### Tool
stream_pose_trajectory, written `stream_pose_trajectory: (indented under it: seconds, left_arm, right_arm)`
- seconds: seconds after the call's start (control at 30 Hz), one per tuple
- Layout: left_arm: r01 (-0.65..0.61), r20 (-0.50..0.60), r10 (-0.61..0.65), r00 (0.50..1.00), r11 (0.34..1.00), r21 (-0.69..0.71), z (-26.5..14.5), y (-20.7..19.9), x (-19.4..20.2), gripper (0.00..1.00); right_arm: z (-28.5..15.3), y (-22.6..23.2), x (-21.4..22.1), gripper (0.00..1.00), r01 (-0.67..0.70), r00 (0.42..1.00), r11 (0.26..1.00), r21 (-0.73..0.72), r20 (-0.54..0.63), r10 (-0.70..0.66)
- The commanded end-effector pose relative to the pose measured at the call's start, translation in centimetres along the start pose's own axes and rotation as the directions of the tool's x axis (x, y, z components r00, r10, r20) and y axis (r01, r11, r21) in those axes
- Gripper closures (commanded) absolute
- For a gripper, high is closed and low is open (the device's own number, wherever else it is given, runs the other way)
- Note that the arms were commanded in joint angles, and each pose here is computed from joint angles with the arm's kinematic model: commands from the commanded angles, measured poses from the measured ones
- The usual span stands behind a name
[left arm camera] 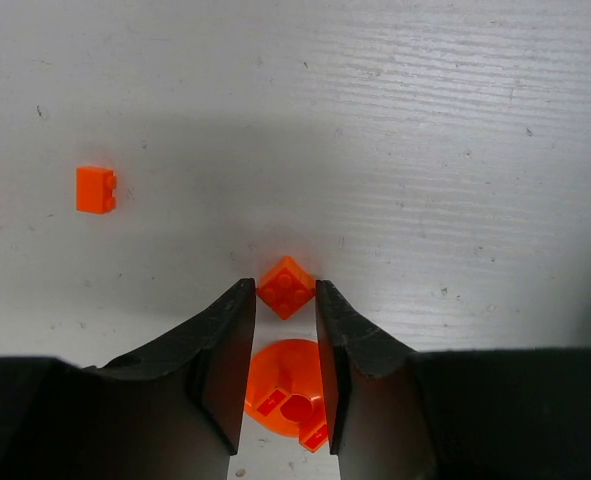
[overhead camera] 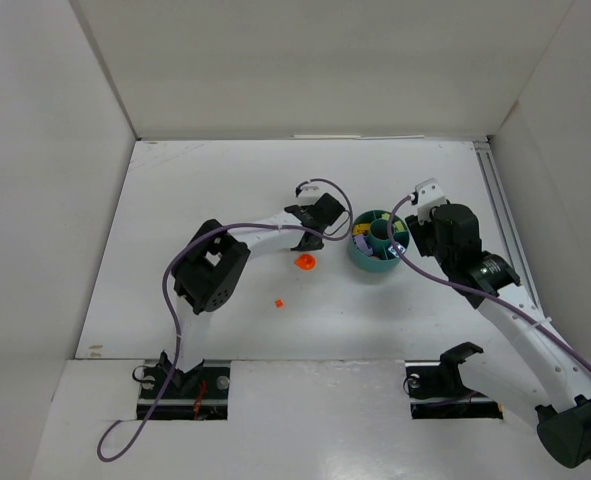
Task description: Sort the legos into containers by color
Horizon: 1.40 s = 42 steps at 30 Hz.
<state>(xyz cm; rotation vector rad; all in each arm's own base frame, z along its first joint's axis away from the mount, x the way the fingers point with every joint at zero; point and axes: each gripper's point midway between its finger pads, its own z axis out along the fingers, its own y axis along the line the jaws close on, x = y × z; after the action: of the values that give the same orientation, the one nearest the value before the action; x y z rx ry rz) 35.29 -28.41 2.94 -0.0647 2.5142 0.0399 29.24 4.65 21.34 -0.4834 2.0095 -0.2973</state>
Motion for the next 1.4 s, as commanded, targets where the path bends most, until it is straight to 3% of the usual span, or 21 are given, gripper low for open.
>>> stream_pose_trajectory:
  seconds: [0.0, 0.37, 0.5, 0.67, 0.8, 1.0, 1.37]
  left_arm:
    - [0.009, 0.012, -0.009, 1.0, 1.0, -0.007, 0.2, 0.2, -0.6, 0.73]
    - [0.017, 0.019, -0.018, 1.0, 1.0, 0.012, -1.1, 0.5, -0.9, 0.87]
    - [0.039, 0.094, -0.046, 0.995, 0.997, 0.069, -3.5, 0.0, -3.6, 0.87]
    - [-0.034, 0.228, -0.006, 0.974, 0.985, 0.169, -7.9, -2.3, -6.7, 0.87]
    - [-0.132, 0.31, 0.021, 0.95, 0.931, 0.339, -12.3, -6.4, -8.3, 0.87]
    - [-0.249, 0.407, 0.03, 0.913, 0.832, 0.496, -17.0, -11.5, -9.6, 0.87]
    - [-0.361, 0.409, 0.138, 0.902, 0.761, 0.539, -17.4, -16.1, -7.6, 0.87]
  right_arm:
    - [0.1, -0.7, -0.8, 0.47, -0.018, 0.999, 0.999, 0.029, 0.033, 0.018]
    - [-0.1, -0.8, -0.9, 0.47, -0.022, 0.999, 0.999, 0.032, 0.041, 0.021]
    - [-0.6, -1.2, -1.2, 0.47, -0.04, 0.998, 0.998, 0.048, 0.057, 0.037]
    - [-1.9, -3.1, -0.5, 0.45, -0.118, 0.992, 0.983, 0.14, 0.065, 0.109]
    - [-3.8, -5.8, 1.7, 0.42, -0.207, 0.977, 0.928, 0.311, 0.026, 0.21]
    - [-5.3, -6.9, 2.1, 0.37, -0.272, 0.962, 0.896, 0.351, 0.083, 0.259]
    - [-5.5, -7.0, 2.0, 0.34, -0.277, 0.961, 0.894, 0.351, 0.092, 0.262]
